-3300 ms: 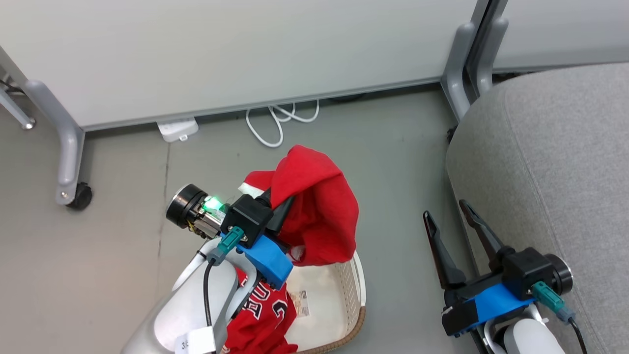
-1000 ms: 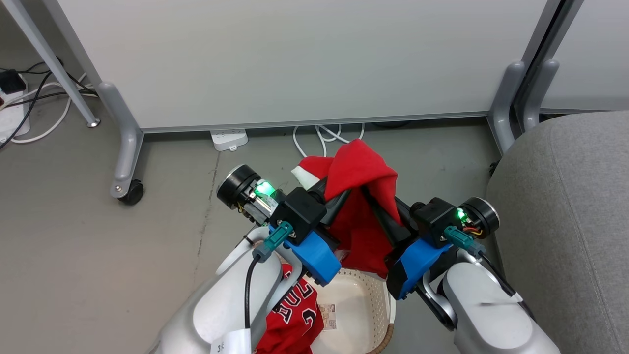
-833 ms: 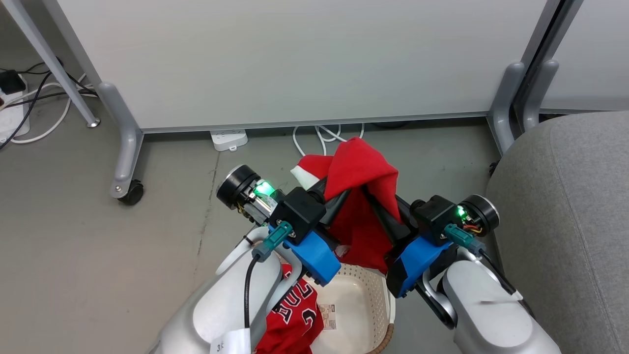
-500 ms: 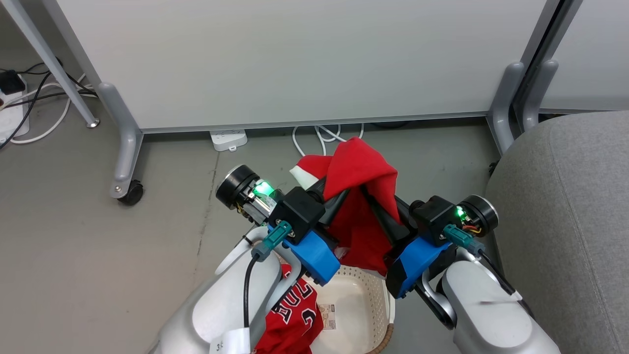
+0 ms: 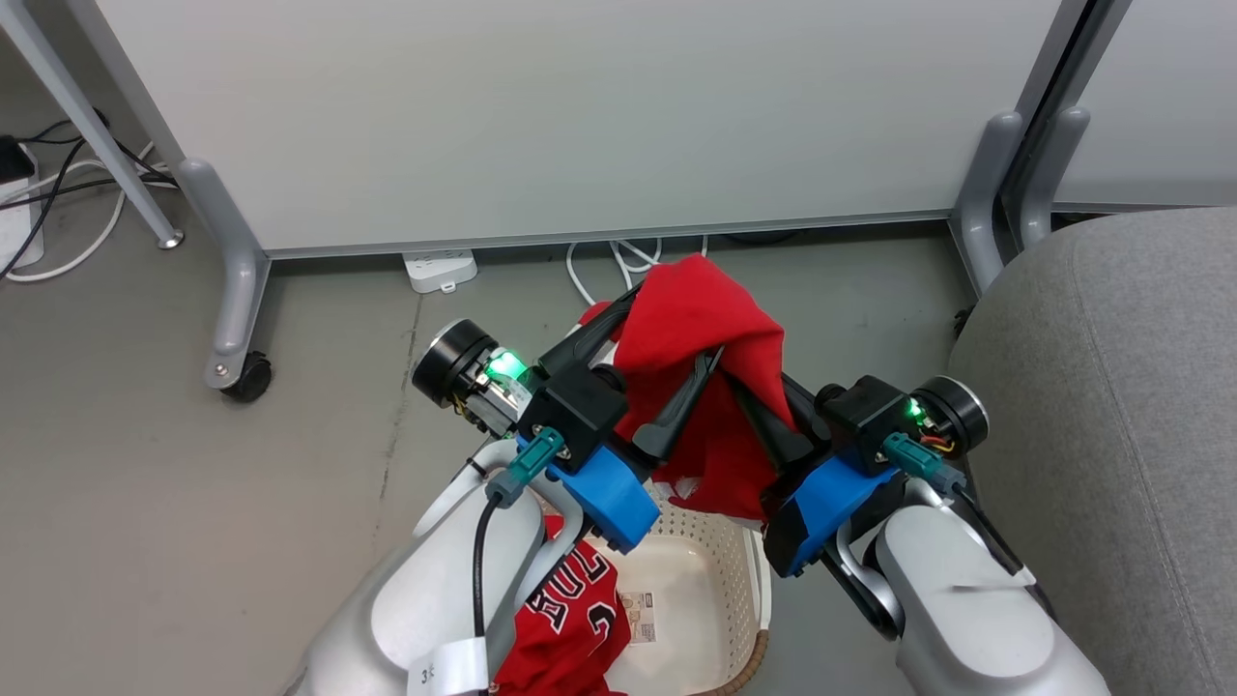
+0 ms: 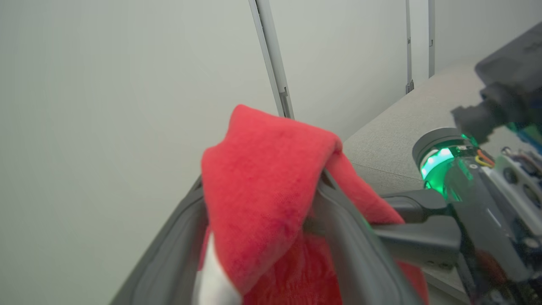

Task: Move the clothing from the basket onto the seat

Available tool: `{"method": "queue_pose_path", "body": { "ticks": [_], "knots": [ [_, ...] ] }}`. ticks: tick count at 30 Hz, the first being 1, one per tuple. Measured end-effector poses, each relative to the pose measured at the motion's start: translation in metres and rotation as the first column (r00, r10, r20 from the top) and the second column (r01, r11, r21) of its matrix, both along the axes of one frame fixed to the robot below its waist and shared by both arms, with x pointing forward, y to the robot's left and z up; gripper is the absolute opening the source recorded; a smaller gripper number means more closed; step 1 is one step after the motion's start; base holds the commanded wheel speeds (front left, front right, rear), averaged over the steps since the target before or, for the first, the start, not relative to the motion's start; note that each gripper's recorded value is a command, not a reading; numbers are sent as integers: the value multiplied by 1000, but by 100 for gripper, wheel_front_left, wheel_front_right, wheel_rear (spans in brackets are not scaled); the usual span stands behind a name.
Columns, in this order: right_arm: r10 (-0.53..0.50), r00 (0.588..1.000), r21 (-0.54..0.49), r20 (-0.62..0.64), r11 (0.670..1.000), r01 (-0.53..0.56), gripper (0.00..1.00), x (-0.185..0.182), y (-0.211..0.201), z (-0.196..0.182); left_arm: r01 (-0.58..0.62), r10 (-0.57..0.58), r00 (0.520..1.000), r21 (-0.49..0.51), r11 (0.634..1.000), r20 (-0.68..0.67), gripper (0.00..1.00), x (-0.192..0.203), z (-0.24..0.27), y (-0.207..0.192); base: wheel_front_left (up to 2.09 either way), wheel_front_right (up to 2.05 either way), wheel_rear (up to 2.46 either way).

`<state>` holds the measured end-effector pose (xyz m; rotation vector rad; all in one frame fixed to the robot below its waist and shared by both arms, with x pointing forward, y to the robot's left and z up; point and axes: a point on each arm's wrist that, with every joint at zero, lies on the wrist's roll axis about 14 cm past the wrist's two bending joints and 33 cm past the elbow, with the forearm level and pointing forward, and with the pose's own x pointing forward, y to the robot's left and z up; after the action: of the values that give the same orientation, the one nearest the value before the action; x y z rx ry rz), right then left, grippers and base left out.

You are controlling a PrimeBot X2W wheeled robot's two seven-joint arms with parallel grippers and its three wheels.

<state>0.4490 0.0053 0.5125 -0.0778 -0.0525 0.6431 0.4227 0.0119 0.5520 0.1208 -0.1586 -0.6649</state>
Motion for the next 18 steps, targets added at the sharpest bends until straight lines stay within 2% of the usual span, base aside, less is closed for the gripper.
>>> {"method": "queue_pose_path", "body": {
  "ticks": [10, 18],
  "knots": [
    [-89, 996, 36, -3, 995, 89, 0, 14, -28, 2, 20, -20, 999, 7, 1000, -37, 100, 9, -16, -8, 0, 0, 0],
    [-221, 975, 57, 14, 974, 220, 0, 30, -76, 8, 89, -89, 994, -4, 996, -59, 100, 15, -29, -31, 0, 0, 0]
  ]
}}
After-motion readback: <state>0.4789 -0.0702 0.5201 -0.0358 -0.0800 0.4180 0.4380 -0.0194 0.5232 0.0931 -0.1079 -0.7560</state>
